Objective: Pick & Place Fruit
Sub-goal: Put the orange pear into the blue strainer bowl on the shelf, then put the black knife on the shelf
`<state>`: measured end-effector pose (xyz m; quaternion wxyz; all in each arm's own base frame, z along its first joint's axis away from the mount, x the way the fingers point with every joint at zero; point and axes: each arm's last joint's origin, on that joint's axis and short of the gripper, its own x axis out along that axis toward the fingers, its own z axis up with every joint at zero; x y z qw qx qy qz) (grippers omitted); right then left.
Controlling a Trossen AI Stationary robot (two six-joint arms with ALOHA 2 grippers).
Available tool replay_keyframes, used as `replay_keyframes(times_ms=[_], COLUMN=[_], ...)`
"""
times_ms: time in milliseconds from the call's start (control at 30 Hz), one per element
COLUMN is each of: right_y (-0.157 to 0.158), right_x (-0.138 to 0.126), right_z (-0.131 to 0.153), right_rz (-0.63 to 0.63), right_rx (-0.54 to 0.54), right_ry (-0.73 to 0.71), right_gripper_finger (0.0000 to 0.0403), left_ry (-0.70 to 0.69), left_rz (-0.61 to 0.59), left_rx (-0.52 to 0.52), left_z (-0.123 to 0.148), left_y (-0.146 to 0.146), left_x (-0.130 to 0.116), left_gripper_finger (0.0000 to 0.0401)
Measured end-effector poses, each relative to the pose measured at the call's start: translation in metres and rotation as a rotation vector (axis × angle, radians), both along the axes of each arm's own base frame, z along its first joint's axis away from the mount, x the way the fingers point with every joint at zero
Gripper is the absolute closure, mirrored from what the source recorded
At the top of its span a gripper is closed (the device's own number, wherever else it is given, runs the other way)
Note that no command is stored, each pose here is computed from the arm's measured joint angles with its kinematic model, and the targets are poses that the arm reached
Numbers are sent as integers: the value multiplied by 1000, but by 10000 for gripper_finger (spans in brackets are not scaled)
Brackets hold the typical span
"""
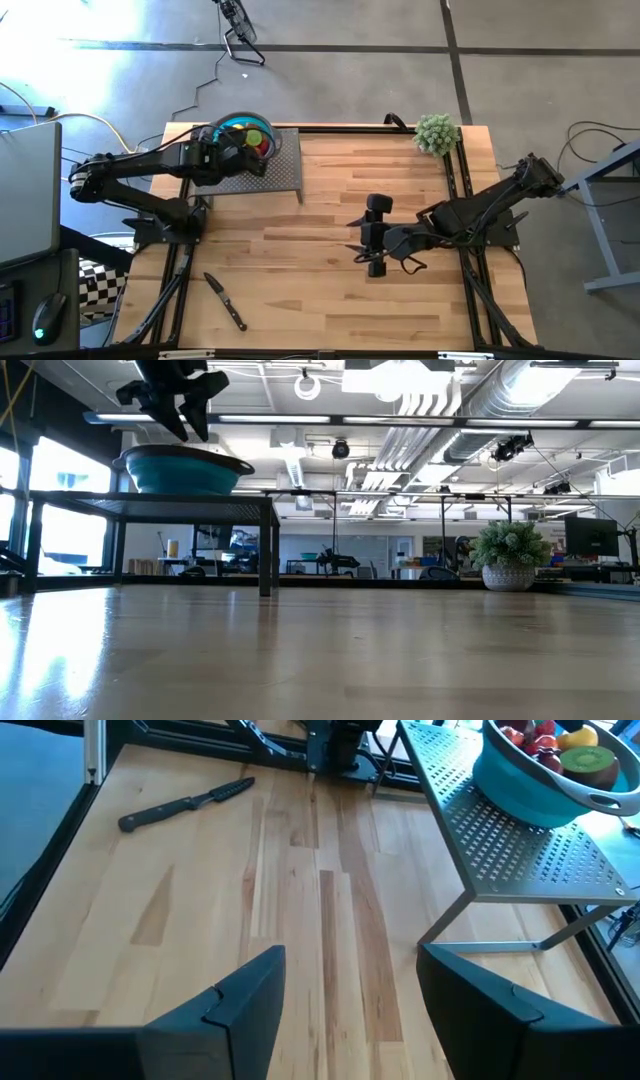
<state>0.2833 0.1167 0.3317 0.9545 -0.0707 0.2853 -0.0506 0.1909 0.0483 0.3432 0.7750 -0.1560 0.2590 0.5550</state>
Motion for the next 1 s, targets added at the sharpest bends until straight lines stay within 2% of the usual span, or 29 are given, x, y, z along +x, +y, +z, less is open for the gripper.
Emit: replay_keyframes(times_ms=[133, 267, 367, 600, 667, 767, 1000], right_y=[0, 0, 0, 0, 0, 0, 2], right_x=[0, 0, 0, 0, 0, 0, 0], right_z=[0, 0, 0, 0, 0, 0, 0], right_rz=[1, 1, 1, -3, -3, 1, 42], right_rx=[-2, -2, -2, 5, 6, 8, 37], right_ry=[0, 0, 0, -1, -1, 1, 13], right_gripper_finger=[184, 184, 184, 191, 202, 229, 325], left_ry=[10, 10, 6, -8, -12, -7, -56], left_rz=[-10, -34, -76, -187, -203, -252, -501], left_rx=[5, 19, 17, -49, -68, -78, 8], left_z=[0, 2, 3, 4, 3, 3, 13], left_y=[0, 0, 0, -2, -3, -6, -37], left_x=[0, 3, 6, 11, 11, 13, 28], left_gripper_finger=[185, 208, 252, 380, 394, 390, 398])
